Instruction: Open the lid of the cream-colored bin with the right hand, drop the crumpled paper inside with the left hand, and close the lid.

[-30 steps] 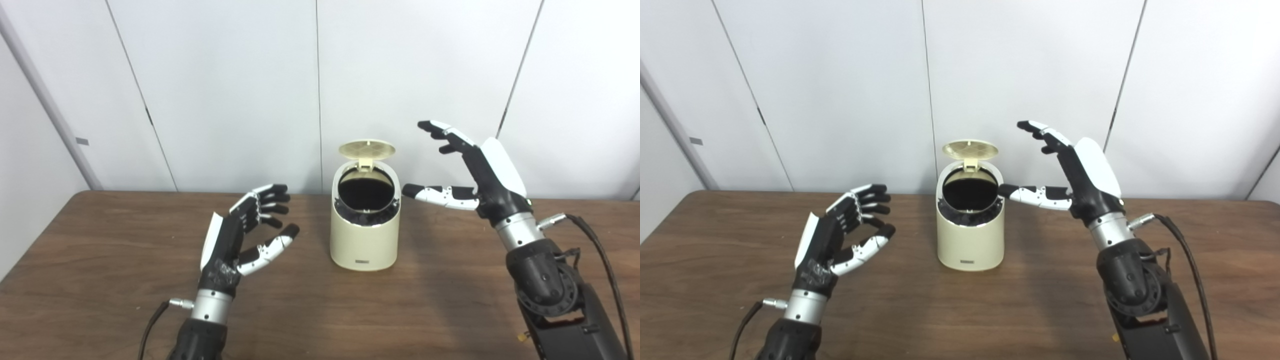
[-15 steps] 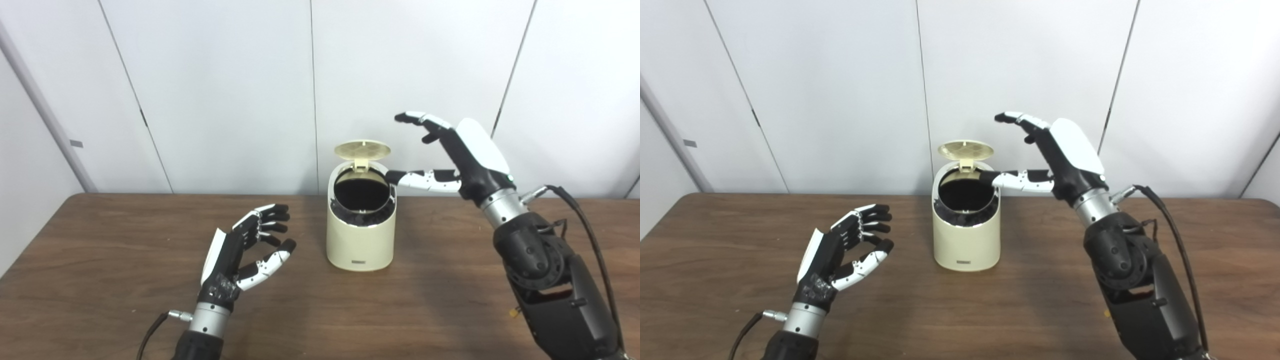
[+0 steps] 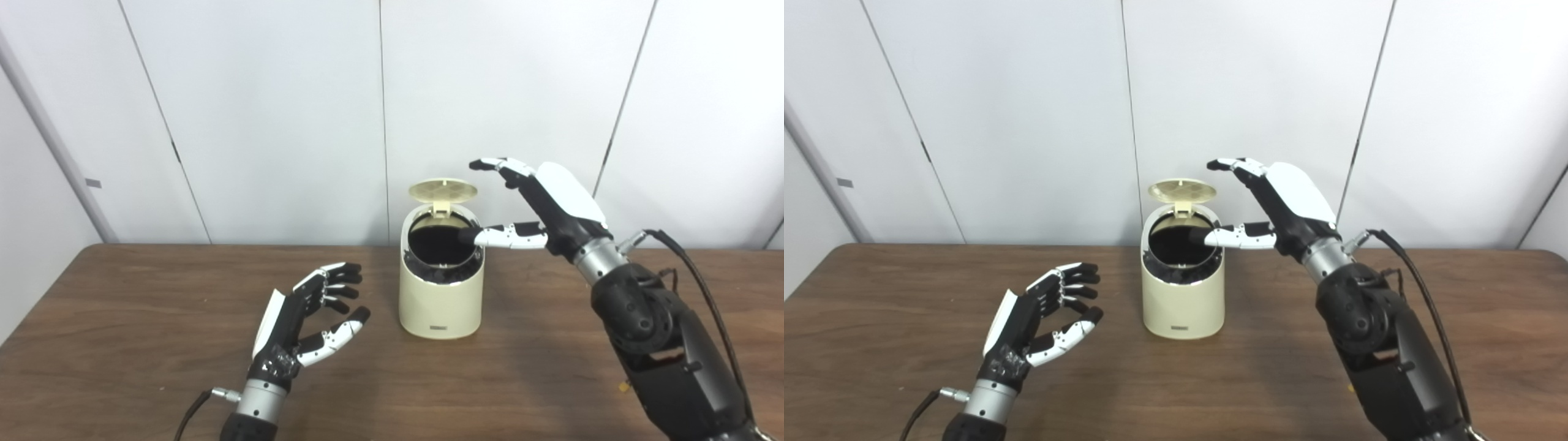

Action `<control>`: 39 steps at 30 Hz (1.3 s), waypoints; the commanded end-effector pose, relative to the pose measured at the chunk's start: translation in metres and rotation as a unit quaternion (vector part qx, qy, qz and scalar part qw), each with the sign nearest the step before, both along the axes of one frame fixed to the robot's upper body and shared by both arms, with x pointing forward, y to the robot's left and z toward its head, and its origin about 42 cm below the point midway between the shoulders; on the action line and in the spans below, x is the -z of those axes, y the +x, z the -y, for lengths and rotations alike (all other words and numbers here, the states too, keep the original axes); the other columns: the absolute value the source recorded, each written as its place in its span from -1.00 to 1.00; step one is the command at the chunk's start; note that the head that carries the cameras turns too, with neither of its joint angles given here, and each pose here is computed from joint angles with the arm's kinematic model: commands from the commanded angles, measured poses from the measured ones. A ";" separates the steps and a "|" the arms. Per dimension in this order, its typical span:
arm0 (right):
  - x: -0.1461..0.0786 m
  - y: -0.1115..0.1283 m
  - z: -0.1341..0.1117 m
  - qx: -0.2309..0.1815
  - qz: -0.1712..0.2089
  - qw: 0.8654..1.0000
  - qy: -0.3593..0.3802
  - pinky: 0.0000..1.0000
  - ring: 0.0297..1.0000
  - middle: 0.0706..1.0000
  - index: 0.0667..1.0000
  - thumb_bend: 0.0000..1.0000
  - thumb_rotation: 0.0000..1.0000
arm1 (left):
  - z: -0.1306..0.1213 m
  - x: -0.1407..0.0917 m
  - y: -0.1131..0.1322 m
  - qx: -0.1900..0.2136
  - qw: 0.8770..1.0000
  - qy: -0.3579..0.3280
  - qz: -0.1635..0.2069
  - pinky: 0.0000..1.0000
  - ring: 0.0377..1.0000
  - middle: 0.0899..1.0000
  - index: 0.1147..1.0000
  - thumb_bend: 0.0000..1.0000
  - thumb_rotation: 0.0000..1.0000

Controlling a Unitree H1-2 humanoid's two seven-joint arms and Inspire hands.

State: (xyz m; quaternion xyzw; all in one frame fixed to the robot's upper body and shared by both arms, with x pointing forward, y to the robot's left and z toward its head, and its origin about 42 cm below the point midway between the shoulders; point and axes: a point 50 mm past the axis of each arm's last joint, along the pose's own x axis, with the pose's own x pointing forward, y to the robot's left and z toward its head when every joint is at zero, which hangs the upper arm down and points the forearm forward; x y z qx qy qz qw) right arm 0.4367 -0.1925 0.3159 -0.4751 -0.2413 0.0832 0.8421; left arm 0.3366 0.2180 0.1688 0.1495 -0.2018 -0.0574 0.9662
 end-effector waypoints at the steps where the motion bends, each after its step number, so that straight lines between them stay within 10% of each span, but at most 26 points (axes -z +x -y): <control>1: -0.030 0.004 -0.005 -0.008 0.046 0.999 -0.015 0.53 0.85 0.71 0.67 0.40 0.39 | 0.002 -0.014 0.007 0.007 0.999 0.009 0.030 0.16 0.32 0.41 0.45 -0.01 -0.59; 39: -0.036 -0.015 -0.032 -0.069 0.074 0.993 -0.056 0.68 0.94 0.61 0.57 0.32 0.21 | 0.011 -0.015 0.008 0.019 0.999 0.020 0.028 0.17 0.34 0.40 0.40 -0.03 -0.62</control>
